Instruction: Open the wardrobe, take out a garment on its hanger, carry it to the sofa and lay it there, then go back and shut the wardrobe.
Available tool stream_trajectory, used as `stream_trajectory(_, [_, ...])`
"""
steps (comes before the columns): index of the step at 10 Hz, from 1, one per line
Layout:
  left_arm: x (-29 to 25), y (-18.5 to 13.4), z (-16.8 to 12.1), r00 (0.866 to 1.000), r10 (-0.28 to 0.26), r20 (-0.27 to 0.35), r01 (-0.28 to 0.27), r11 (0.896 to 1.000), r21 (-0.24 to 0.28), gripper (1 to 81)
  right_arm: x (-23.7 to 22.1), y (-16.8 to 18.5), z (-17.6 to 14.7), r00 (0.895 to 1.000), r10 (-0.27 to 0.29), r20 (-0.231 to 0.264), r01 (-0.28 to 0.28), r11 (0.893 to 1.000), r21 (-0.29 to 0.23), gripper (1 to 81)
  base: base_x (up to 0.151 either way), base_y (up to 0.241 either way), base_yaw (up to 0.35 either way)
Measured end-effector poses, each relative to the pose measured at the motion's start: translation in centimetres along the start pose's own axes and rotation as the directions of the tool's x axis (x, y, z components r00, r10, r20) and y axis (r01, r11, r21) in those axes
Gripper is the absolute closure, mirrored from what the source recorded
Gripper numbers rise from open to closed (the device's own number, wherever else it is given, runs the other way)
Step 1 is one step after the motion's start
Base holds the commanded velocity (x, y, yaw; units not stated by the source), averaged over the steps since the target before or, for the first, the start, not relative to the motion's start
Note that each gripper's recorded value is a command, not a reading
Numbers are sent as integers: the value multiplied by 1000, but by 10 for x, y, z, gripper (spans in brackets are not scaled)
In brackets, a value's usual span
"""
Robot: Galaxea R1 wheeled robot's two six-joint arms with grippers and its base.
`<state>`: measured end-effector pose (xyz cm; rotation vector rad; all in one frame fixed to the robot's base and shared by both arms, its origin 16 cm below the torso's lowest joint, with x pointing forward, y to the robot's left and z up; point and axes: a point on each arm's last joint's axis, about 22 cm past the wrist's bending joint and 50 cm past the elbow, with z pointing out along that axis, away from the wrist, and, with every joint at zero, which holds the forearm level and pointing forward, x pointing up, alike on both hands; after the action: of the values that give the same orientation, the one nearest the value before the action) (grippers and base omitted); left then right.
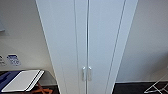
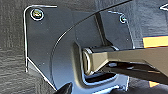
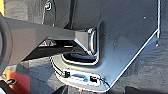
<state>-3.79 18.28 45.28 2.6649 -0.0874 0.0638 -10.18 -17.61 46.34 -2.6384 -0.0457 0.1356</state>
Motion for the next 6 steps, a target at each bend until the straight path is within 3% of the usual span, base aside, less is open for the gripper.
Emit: stream_trajectory(6, [2, -1, -4, 1000, 0, 0, 0, 1000, -10, 10, 4, 3, -7, 1000, -1, -14, 1, 1000, 8, 10, 0, 0, 0])
